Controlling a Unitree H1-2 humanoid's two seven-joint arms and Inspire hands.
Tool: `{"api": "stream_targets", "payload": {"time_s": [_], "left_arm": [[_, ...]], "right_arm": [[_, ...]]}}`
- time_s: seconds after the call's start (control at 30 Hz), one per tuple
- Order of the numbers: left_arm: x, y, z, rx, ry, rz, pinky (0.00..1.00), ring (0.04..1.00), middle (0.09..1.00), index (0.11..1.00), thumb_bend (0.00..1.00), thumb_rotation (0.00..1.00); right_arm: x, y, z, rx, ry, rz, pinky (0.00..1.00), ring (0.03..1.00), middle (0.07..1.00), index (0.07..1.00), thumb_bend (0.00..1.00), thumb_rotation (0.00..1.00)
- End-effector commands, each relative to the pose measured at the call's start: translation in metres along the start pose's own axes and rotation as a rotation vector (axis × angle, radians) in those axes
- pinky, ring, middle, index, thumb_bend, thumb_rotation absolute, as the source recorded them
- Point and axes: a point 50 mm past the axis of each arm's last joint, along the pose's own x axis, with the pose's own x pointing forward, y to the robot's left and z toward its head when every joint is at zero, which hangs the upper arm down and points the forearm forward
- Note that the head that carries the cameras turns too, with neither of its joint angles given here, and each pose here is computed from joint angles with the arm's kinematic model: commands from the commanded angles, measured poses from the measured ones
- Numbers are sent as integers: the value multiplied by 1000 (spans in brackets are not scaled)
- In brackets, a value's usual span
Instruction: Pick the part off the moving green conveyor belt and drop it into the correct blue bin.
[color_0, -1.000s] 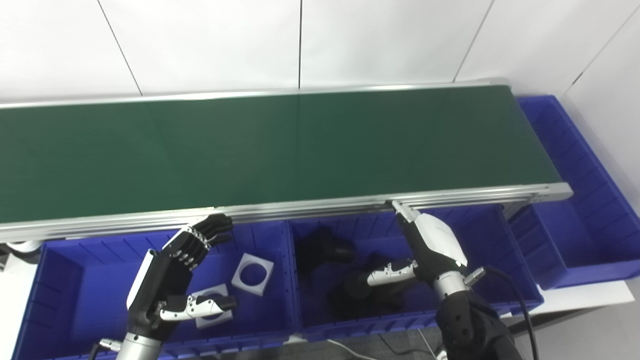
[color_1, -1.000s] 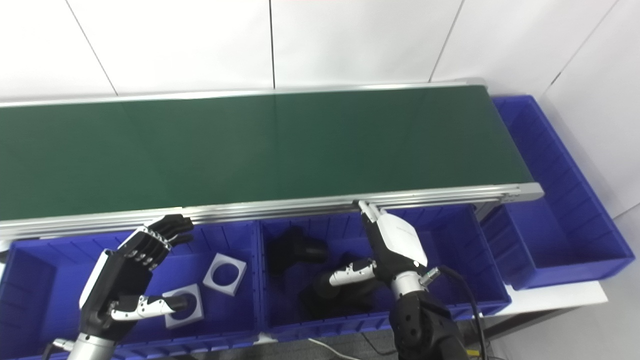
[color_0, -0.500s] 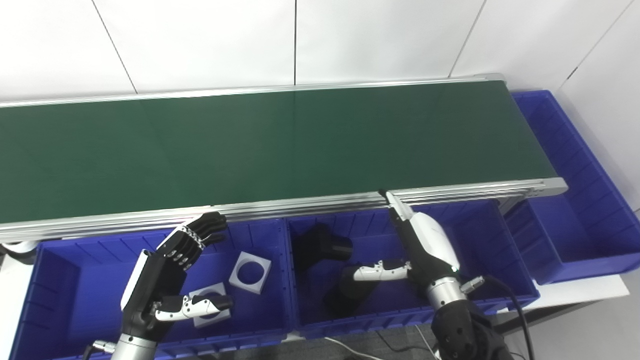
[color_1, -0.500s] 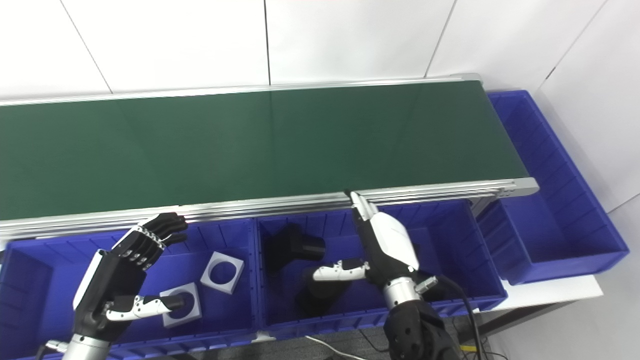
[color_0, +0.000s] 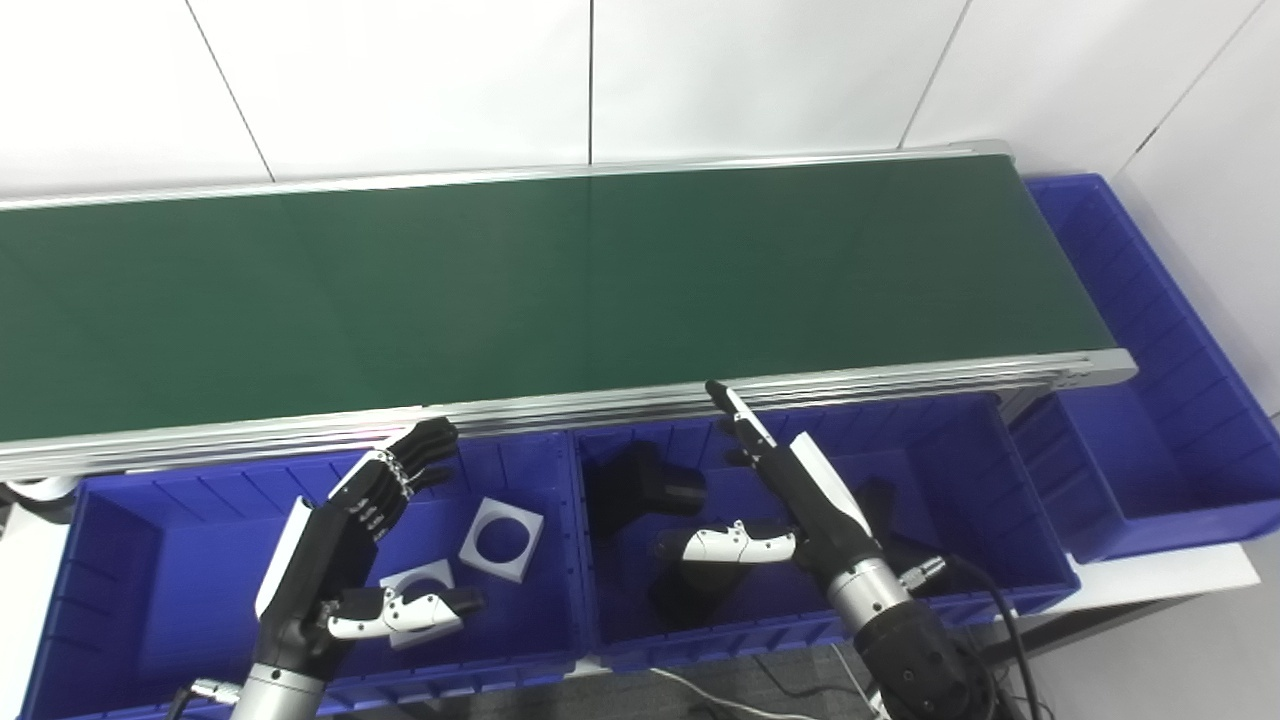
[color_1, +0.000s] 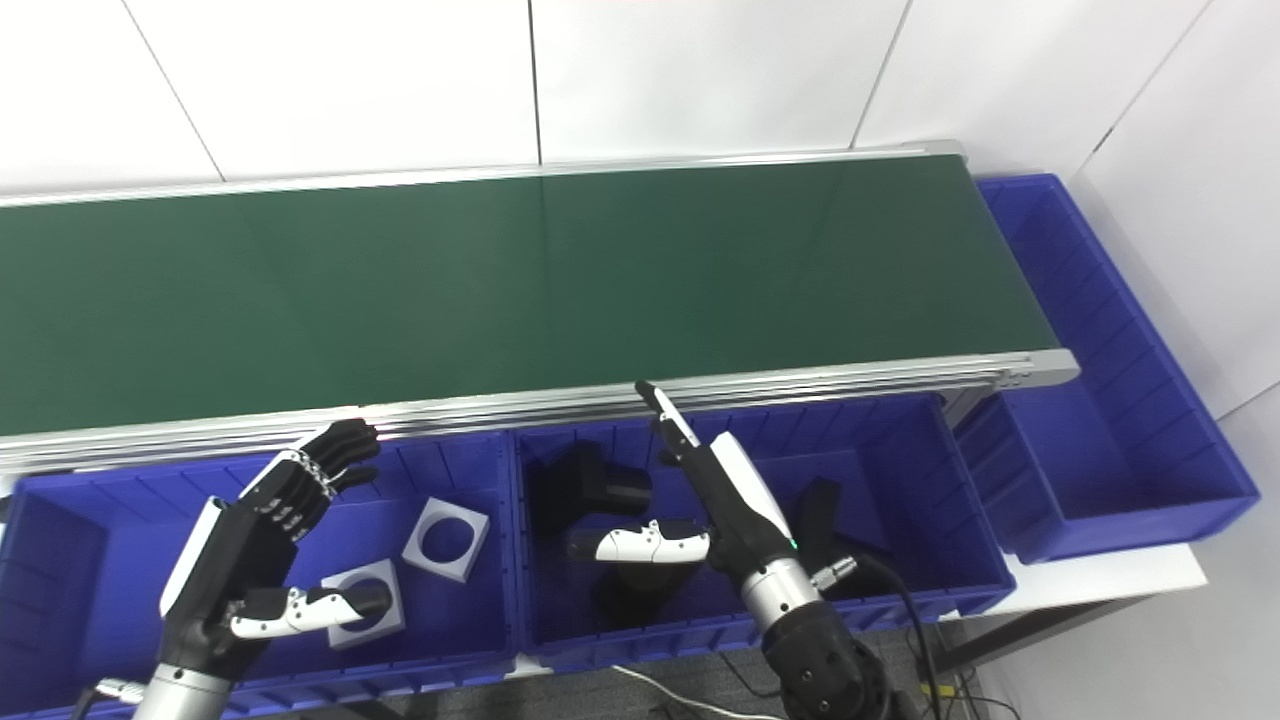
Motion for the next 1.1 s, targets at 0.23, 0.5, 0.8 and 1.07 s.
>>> {"api": "stream_targets", "payload": {"time_s": [0.23, 0.5, 0.8, 1.07], "left_arm": [[5, -7, 14, 62, -14, 20, 818, 871, 895, 888, 847, 163], [11, -13, 16, 57, -7, 19, 835, 889, 908, 910, 851, 183], [18, -27, 16, -37, 12, 33, 851, 887, 891, 905, 876, 205], [15, -31, 10, -82, 34, 36, 849, 889, 894, 900, 873, 181]], "right_arm": [[3, 3, 7, 107, -124, 37, 896, 937, 966, 1000, 1000, 388], [5, 2, 3, 163, -125, 42, 898, 946, 965, 1000, 1000, 367], [3, -3, -5, 237, -142, 46, 913, 950, 972, 1000, 1000, 314], [1, -6, -8, 228, -148, 37, 907, 944, 970, 1000, 1000, 295]]}}
